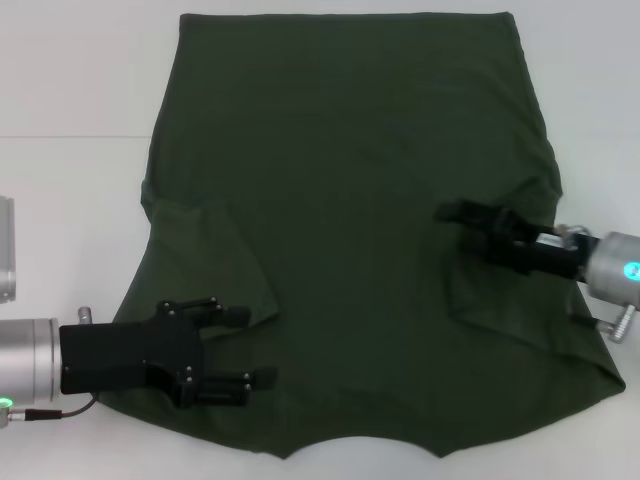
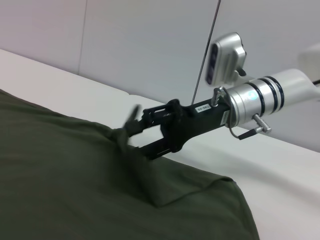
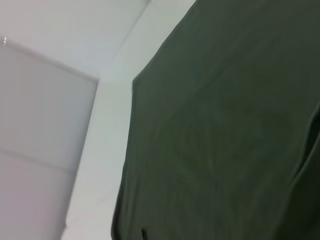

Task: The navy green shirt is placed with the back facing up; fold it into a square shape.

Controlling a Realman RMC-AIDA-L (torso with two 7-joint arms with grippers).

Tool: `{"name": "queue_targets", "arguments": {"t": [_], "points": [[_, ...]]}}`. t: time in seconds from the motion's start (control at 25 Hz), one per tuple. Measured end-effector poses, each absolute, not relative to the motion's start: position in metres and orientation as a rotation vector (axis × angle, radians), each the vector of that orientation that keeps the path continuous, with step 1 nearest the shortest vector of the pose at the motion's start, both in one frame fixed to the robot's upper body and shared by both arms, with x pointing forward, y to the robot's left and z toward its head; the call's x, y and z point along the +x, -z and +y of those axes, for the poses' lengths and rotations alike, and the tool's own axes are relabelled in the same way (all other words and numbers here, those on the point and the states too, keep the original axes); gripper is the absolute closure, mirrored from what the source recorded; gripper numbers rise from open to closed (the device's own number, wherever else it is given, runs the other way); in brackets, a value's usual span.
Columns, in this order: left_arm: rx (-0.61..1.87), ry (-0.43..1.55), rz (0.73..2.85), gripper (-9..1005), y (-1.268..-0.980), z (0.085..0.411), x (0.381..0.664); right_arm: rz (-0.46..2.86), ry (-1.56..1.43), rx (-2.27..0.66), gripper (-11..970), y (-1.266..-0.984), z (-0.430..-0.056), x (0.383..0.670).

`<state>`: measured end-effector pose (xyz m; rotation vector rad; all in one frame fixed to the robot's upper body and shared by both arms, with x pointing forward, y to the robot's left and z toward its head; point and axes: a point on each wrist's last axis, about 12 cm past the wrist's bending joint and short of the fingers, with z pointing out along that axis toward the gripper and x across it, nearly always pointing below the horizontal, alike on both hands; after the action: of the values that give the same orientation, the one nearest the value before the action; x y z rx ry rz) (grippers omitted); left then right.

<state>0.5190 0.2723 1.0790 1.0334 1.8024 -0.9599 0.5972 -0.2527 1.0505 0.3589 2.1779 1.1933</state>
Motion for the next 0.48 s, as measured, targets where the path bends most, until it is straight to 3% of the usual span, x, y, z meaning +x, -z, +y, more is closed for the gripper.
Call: {"name": "queue_targets", "arguments": {"t": [0.32,0.48], "points": [[1.02,0.955,1.808,122,-1.078,0.273,0.519,2.193,-1.129,0.12,165,-1.056,-0.239,0.602],[0.956,0.952,1.809,122,-1.079,0.278,0.52,2.111,-1.097,-0.137,163,-1.065,-0.24,0.597]]}}
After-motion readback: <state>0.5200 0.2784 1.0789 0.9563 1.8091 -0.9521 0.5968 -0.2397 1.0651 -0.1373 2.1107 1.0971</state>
